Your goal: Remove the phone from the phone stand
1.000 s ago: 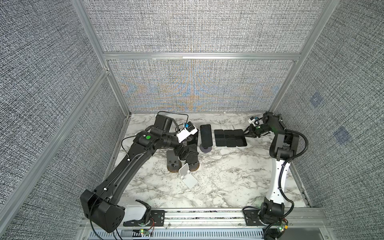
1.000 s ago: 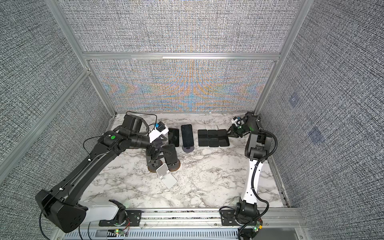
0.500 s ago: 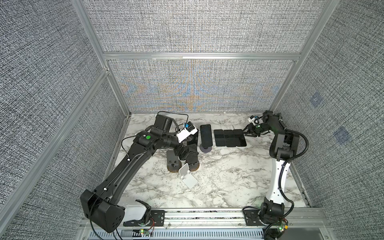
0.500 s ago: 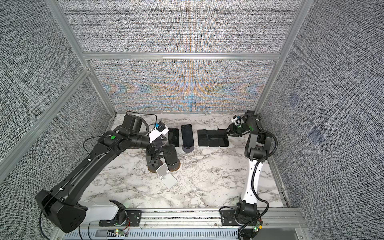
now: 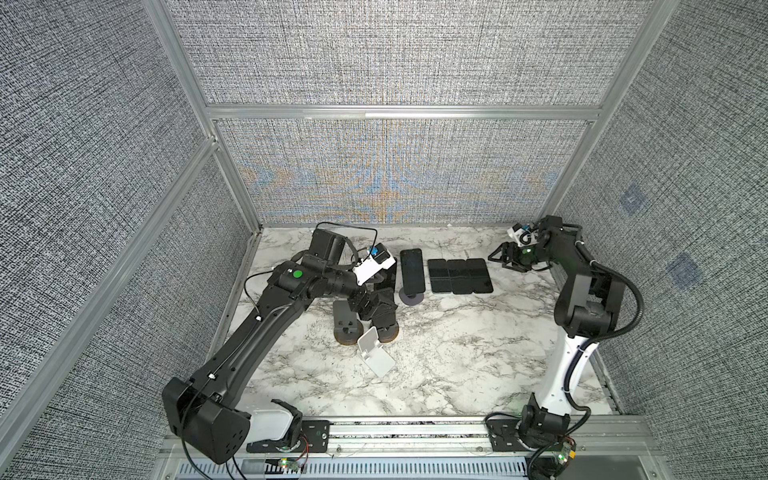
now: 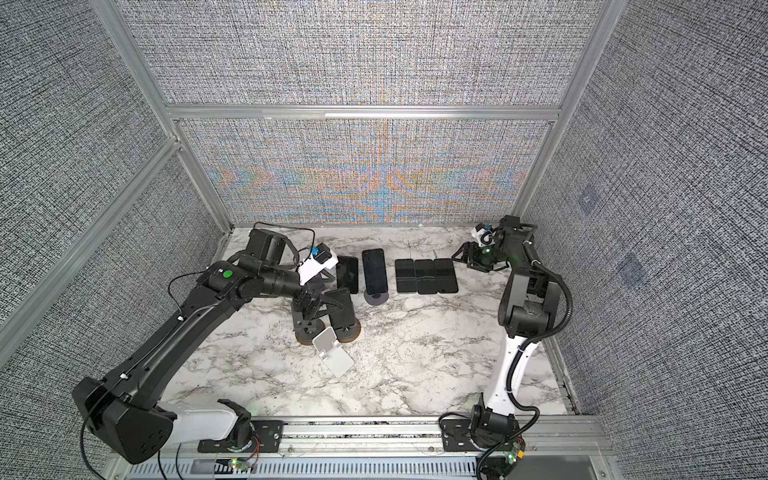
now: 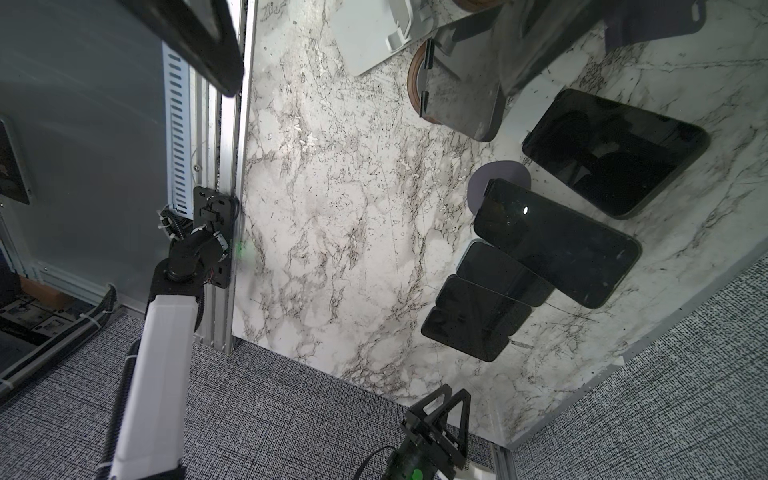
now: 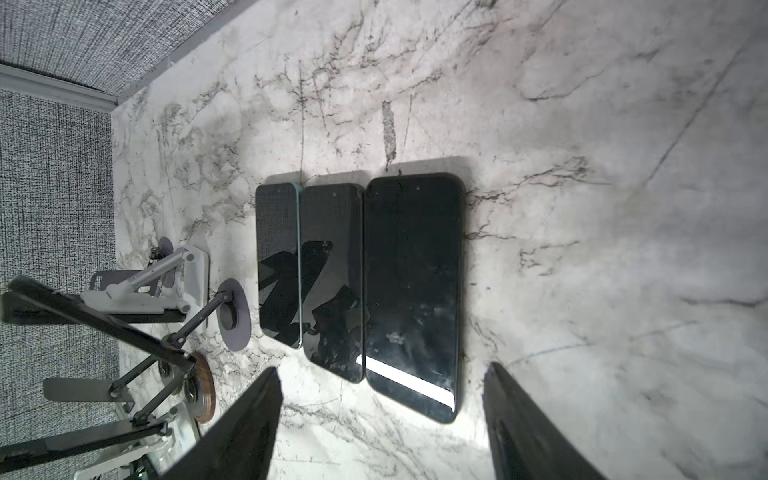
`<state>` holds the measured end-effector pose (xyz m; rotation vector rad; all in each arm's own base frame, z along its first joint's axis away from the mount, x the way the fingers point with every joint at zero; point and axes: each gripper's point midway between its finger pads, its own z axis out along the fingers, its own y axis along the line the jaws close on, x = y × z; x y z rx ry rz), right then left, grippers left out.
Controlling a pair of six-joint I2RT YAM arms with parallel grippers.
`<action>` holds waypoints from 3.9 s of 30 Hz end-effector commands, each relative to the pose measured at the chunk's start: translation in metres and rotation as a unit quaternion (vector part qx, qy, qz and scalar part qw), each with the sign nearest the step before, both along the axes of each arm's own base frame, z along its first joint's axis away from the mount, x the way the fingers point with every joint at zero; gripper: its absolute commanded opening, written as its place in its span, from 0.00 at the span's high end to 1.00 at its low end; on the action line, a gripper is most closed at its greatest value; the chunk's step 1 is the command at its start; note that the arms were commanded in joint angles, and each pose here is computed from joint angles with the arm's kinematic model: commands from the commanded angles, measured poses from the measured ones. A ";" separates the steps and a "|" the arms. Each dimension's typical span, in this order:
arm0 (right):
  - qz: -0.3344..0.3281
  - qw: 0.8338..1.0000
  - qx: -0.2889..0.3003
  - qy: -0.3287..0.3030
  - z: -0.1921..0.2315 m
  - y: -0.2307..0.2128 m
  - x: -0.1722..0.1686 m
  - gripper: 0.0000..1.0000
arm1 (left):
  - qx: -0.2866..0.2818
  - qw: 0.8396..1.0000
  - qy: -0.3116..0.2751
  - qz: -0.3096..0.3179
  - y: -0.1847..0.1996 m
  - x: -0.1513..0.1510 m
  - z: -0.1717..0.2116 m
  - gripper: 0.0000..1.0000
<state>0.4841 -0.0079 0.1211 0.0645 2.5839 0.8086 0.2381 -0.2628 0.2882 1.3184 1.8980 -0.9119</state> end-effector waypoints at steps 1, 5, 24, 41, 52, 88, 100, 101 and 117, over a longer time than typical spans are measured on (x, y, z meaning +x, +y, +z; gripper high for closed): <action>-0.008 0.999 -0.008 -0.050 0.023 0.005 -0.007 0.27 | 0.005 1.000 0.000 0.012 0.001 0.006 -0.002 0.03; -0.008 0.997 -0.008 -0.074 0.040 0.025 -0.039 0.27 | 0.022 0.998 -0.007 0.060 0.004 0.027 -0.006 0.01; 0.014 0.995 -0.082 -0.056 0.058 0.069 -0.184 0.27 | 0.114 0.987 0.025 0.115 0.008 0.073 -0.070 0.02; 0.030 0.995 -0.078 -0.048 0.052 0.077 -0.157 0.28 | 0.138 0.983 0.099 0.071 0.002 0.059 -0.092 0.34; 0.043 0.993 -0.092 -0.052 0.056 0.084 -0.143 0.28 | 0.157 0.979 0.118 0.060 0.005 0.054 -0.100 0.53; 0.138 0.982 0.042 -0.119 0.096 0.139 -0.176 0.28 | 0.062 0.992 0.105 0.035 -0.012 0.040 -0.045 1.00; 0.200 0.946 -0.109 -0.233 0.129 0.180 -0.183 0.31 | -0.036 0.987 0.148 0.046 -0.030 0.036 0.002 1.00; 0.209 0.937 -0.127 -0.248 0.133 0.188 -0.187 0.30 | -0.042 0.984 0.164 0.048 -0.032 0.037 0.002 1.00; 0.315 0.870 -0.194 -0.325 0.140 0.304 -0.216 0.02 | -0.072 0.941 0.310 0.118 -0.041 0.055 -0.003 1.00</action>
